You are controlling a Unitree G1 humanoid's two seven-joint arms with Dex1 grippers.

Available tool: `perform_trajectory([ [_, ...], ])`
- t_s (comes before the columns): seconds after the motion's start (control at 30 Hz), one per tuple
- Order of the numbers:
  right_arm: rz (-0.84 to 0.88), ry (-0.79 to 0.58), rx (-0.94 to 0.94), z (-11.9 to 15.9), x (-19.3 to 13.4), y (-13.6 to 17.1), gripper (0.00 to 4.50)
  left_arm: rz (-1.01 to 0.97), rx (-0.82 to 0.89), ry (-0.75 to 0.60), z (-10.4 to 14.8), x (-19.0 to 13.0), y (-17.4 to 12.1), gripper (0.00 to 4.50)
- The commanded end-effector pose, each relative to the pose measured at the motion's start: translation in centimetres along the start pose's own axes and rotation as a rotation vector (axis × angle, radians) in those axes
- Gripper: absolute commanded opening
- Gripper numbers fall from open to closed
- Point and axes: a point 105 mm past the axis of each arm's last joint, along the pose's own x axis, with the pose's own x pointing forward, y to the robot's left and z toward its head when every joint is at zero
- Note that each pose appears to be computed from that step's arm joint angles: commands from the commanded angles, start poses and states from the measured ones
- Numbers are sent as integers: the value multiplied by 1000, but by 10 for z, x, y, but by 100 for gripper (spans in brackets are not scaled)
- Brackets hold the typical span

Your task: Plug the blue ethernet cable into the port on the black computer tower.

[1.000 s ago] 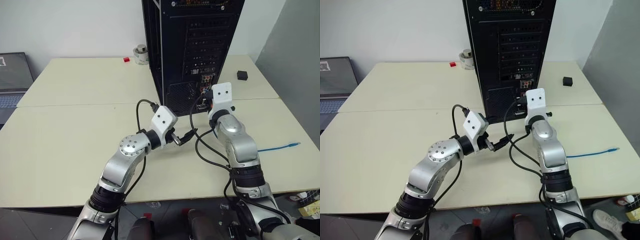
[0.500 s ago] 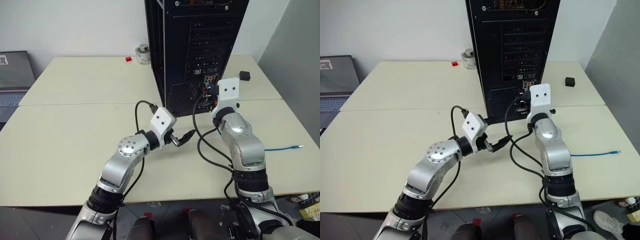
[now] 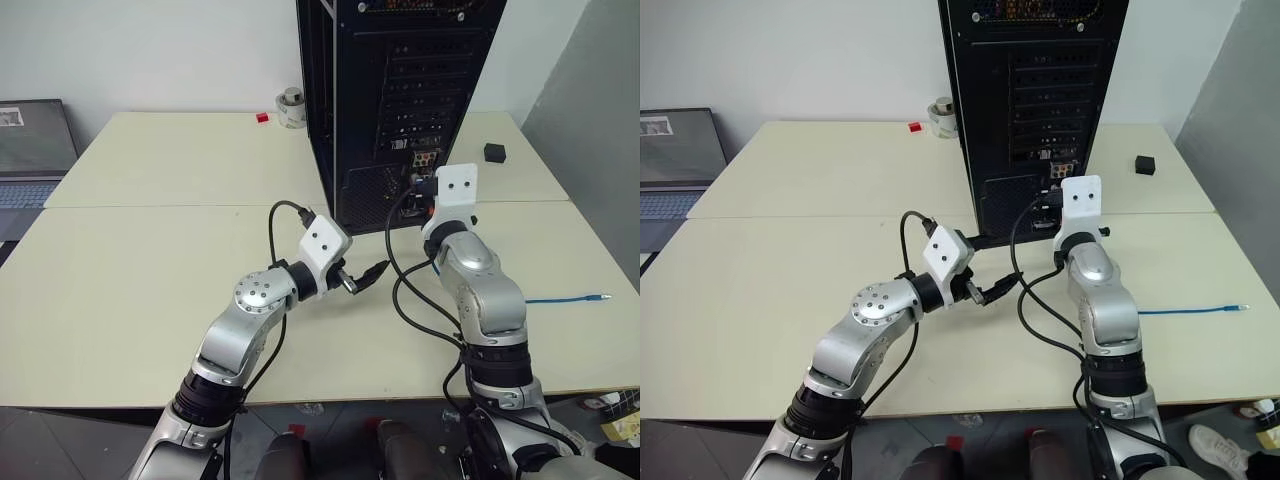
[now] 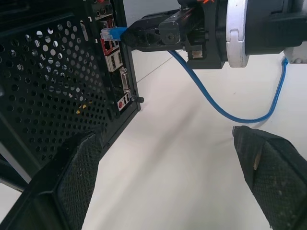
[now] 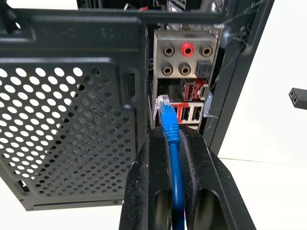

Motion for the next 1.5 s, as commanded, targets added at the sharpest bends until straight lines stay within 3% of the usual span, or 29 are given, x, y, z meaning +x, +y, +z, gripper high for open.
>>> perform_trajectory([
  [0.03, -16, -42, 15, 12, 0, -5, 0, 9, 26, -45, 12, -1, 1, 448],
  [1.5, 4, -57, 12, 12, 6, 1, 0, 12, 23, -51, 13, -2, 2, 448],
])
